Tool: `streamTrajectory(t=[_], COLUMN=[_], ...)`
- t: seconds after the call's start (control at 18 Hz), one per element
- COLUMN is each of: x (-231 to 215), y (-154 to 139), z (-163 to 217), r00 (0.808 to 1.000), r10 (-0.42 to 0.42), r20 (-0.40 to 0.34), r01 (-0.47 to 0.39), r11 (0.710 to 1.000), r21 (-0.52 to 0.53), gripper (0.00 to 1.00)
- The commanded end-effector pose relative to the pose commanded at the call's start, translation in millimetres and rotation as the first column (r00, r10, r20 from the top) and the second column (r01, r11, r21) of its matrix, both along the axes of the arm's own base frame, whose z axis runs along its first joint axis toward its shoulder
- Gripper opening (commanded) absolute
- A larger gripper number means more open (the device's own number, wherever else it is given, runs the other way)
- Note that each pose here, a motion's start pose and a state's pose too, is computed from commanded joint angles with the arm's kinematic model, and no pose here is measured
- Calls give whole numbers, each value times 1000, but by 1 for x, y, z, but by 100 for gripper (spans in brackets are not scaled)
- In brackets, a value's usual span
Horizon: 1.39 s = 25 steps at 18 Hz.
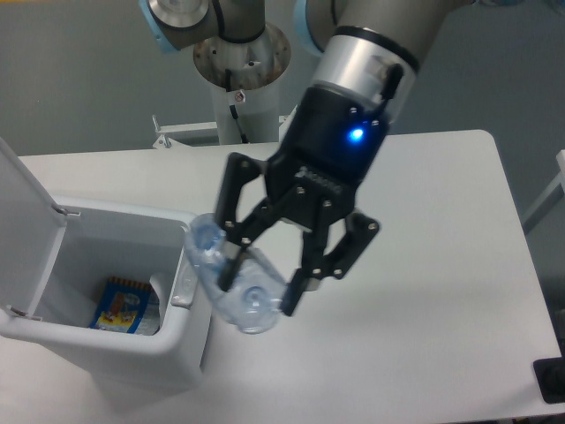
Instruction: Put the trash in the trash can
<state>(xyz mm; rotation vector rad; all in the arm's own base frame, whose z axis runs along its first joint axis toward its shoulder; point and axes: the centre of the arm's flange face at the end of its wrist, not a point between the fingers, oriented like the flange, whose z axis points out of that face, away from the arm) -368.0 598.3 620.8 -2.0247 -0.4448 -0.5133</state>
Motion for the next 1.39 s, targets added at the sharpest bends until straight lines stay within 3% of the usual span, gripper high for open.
streamTrajectory(t=[0.56,0.78,0.89,1.0,1.11,1.39], x=[41,64,66,69,72,70], y=[41,53,54,56,57,55], z=[-28,-53,-56,-59,-61,-64], r00=[996,980,978,977,977,979], r10=[-90,-177,-183,-181,-169,-150], r20=[-23,-93,-104,-113,-128,-140], r01=[90,177,182,179,164,140], r11=[996,984,983,983,985,987], r21=[-3,-14,-20,-31,-50,-73], gripper=[52,53,55,59,77,100])
